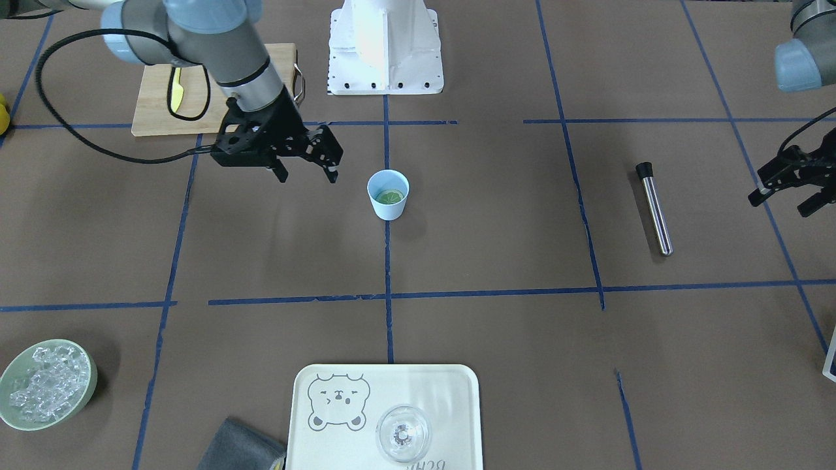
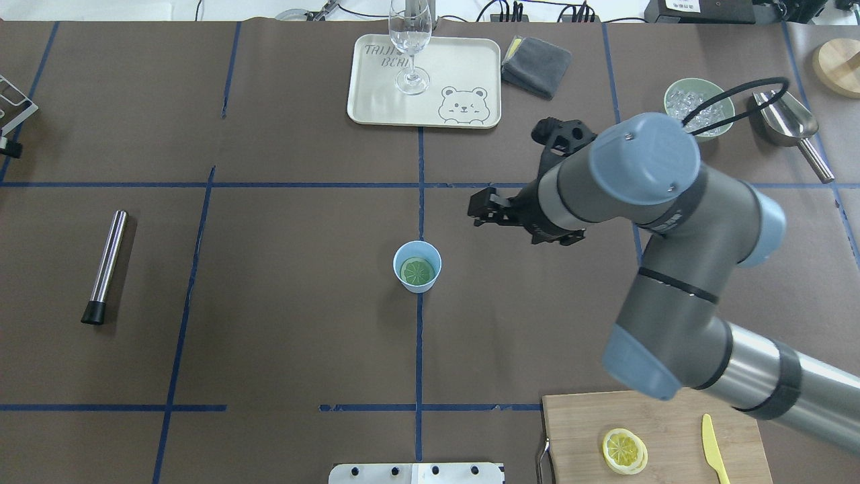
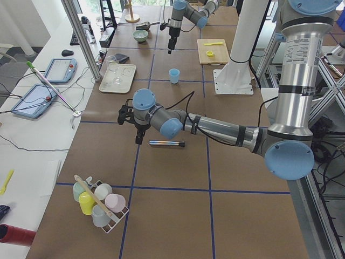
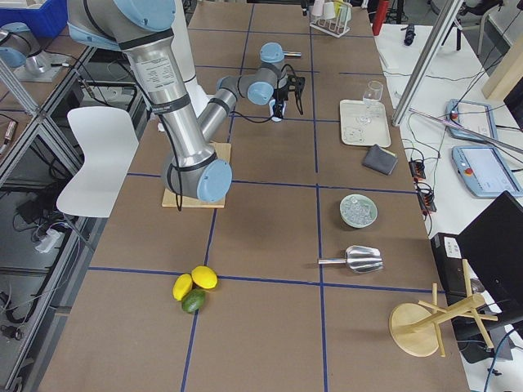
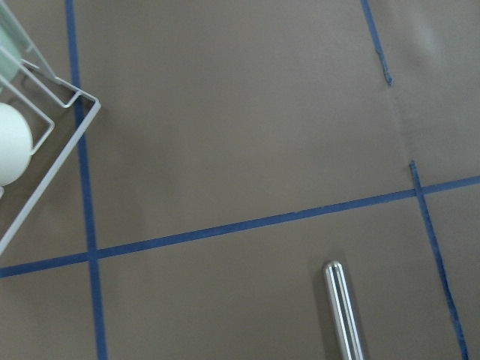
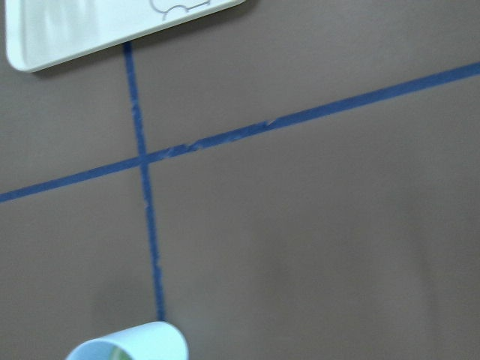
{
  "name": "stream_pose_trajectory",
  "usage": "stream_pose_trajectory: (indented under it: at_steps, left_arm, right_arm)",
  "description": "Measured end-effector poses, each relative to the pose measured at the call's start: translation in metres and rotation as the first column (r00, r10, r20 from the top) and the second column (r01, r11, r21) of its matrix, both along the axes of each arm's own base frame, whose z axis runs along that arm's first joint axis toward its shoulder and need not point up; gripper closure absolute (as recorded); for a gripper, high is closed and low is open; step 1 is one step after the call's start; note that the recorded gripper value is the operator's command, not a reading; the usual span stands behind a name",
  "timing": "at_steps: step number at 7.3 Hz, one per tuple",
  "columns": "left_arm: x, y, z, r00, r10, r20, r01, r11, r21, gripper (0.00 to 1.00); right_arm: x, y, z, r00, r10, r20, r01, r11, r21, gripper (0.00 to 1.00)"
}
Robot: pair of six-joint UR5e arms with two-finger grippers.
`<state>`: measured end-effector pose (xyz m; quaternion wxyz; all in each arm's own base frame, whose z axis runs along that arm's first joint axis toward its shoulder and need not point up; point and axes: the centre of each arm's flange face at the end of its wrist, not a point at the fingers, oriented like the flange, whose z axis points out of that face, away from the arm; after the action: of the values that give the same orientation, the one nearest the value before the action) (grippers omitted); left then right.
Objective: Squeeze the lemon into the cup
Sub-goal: 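Grasp the metal rod with the left gripper while the right arm withdraws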
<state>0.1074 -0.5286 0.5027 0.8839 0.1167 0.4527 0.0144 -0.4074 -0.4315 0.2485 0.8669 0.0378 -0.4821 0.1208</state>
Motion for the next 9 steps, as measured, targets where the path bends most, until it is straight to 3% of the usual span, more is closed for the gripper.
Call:
stream_pose_trajectory:
  at_steps: [1, 4, 7, 8, 9]
  left_arm:
    - [0.043, -0.008, 0.001, 0.999, -0.002, 0.036, 0.003, 1.000, -0.028, 0.09]
    - [0.113, -0.022, 0.034, 0.995, 0.044, 0.093, -0.032, 0.991, -0.128, 0.15]
    - [0.147, -0.006, 0.046, 0.987, 0.110, 0.116, -0.090, 0.983, -0.161, 0.15]
    - [0.159, 0.001, 0.048, 0.984, 0.134, 0.122, -0.113, 0.980, -0.164, 0.19]
    - [0.166, 0.008, 0.051, 0.980, 0.152, 0.125, -0.130, 0.977, -0.166, 0.33]
  right_arm:
    - [0.041, -0.015, 0.036, 0.998, -0.034, -0.046, 0.035, 0.999, 0.035, 0.00]
    - [0.118, -0.033, 0.112, 0.983, -0.101, -0.150, 0.117, 0.988, 0.102, 0.00]
    - [0.130, -0.027, 0.134, 0.982, -0.110, -0.157, 0.129, 0.985, 0.116, 0.00]
    - [0.131, -0.026, 0.135, 0.982, -0.109, -0.156, 0.128, 0.985, 0.117, 0.00]
    - [0.131, -0.026, 0.135, 0.982, -0.109, -0.155, 0.128, 0.985, 0.119, 0.00]
